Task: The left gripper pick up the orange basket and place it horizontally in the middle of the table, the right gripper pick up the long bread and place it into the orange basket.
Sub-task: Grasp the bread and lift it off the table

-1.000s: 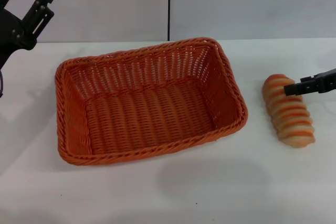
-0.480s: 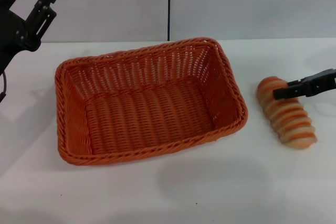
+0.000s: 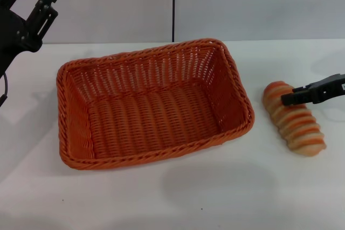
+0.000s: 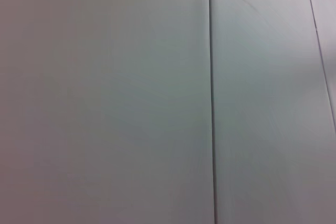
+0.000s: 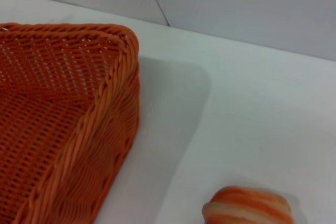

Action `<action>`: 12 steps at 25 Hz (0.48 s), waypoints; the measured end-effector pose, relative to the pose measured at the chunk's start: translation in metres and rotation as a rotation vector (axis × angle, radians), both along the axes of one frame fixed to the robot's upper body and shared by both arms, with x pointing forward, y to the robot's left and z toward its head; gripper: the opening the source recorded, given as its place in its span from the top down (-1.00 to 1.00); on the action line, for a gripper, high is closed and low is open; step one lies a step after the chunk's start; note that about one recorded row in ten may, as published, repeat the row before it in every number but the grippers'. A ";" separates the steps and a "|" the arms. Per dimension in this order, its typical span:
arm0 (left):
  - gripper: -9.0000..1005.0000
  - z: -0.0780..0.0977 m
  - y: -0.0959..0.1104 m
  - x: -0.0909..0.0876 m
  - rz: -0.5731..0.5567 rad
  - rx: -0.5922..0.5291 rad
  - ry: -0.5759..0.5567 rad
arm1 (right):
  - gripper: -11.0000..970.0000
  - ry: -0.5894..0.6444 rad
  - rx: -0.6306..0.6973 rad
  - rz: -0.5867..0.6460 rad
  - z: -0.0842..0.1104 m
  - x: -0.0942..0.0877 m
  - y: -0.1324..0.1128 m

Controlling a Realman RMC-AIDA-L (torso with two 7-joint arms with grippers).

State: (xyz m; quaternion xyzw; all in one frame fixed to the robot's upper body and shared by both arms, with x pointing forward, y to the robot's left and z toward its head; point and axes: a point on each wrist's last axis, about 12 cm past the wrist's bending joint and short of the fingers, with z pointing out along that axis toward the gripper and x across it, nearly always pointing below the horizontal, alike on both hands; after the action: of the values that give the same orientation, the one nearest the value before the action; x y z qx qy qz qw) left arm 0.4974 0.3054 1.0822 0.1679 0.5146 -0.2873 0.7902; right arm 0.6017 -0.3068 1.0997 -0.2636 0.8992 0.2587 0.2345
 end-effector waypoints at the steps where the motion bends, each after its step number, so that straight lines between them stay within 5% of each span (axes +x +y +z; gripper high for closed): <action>1: -0.15 0.000 0.000 0.000 -0.002 0.001 0.000 | 0.04 -0.002 0.000 0.000 0.000 0.000 -0.001; 12: -0.15 0.001 0.000 0.001 0.003 0.000 -0.001 | 0.19 -0.125 0.096 -0.092 0.022 -0.004 -0.022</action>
State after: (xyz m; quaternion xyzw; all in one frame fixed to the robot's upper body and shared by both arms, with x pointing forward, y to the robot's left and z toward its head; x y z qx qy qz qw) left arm 0.4986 0.3054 1.0827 0.1674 0.5144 -0.2861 0.7909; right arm 0.5977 -0.3286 1.1217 -0.2262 0.8805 0.2737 0.3139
